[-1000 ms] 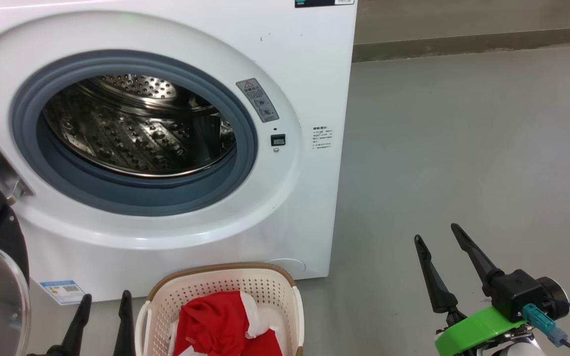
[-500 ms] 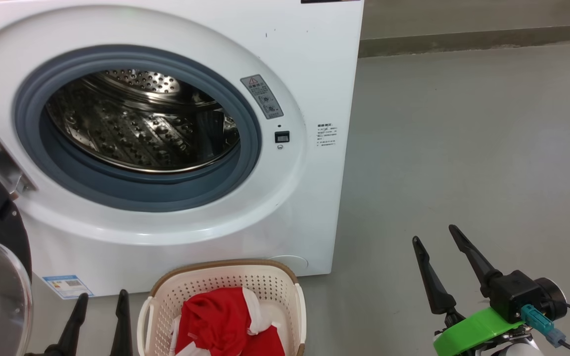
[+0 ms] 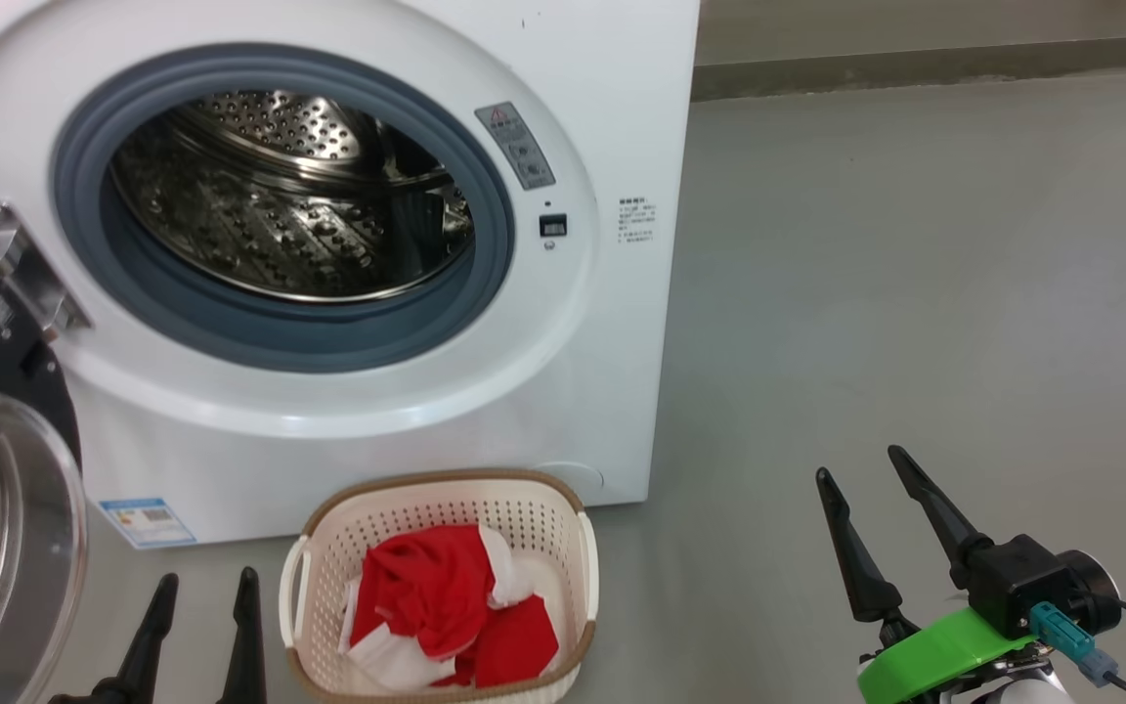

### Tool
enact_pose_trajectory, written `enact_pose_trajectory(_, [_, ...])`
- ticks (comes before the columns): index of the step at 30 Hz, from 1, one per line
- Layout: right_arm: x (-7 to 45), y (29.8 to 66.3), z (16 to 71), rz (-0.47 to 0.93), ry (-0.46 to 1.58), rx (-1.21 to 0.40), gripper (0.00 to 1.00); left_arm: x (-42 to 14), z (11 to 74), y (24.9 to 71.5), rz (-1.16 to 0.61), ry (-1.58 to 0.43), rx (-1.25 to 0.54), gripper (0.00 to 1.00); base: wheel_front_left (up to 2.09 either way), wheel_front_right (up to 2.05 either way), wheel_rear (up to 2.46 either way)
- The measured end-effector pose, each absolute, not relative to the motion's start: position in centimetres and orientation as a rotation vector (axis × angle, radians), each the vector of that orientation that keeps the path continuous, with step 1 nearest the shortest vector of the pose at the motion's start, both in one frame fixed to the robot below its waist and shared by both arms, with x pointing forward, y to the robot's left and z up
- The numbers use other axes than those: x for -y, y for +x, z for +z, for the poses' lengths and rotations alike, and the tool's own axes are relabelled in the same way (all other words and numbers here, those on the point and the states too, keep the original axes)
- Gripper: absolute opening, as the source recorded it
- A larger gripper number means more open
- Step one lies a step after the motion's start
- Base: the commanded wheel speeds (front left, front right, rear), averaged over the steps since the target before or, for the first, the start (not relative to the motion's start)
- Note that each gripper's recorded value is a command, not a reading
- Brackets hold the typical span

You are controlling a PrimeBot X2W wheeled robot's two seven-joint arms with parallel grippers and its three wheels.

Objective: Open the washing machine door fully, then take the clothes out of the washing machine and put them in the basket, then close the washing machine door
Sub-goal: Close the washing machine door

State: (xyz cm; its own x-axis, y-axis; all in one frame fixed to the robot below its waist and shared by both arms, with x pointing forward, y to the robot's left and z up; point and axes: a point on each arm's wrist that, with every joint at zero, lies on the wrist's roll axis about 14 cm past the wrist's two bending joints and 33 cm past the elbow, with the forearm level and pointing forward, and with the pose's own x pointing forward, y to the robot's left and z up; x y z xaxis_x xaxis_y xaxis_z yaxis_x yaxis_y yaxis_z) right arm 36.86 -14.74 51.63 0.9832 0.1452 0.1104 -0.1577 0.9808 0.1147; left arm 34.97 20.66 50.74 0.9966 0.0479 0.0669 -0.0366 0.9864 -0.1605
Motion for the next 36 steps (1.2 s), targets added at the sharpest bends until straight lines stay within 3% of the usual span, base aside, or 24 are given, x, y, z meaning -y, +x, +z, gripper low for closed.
enact_pose_trajectory(12, [15.3,36.8,51.6,0.136,0.124,0.101,1.00,-20.4,51.5,35.0,0.036,-0.158,0.101,1.00,-1.14,1.14,0.00])
enact_pose_trajectory(36, [13.3,37.4,51.9,0.196,0.126,0.106,1.00,-22.3,52.7,33.8,0.113,-0.140,0.145,1.00,-0.02,0.02,0.00])
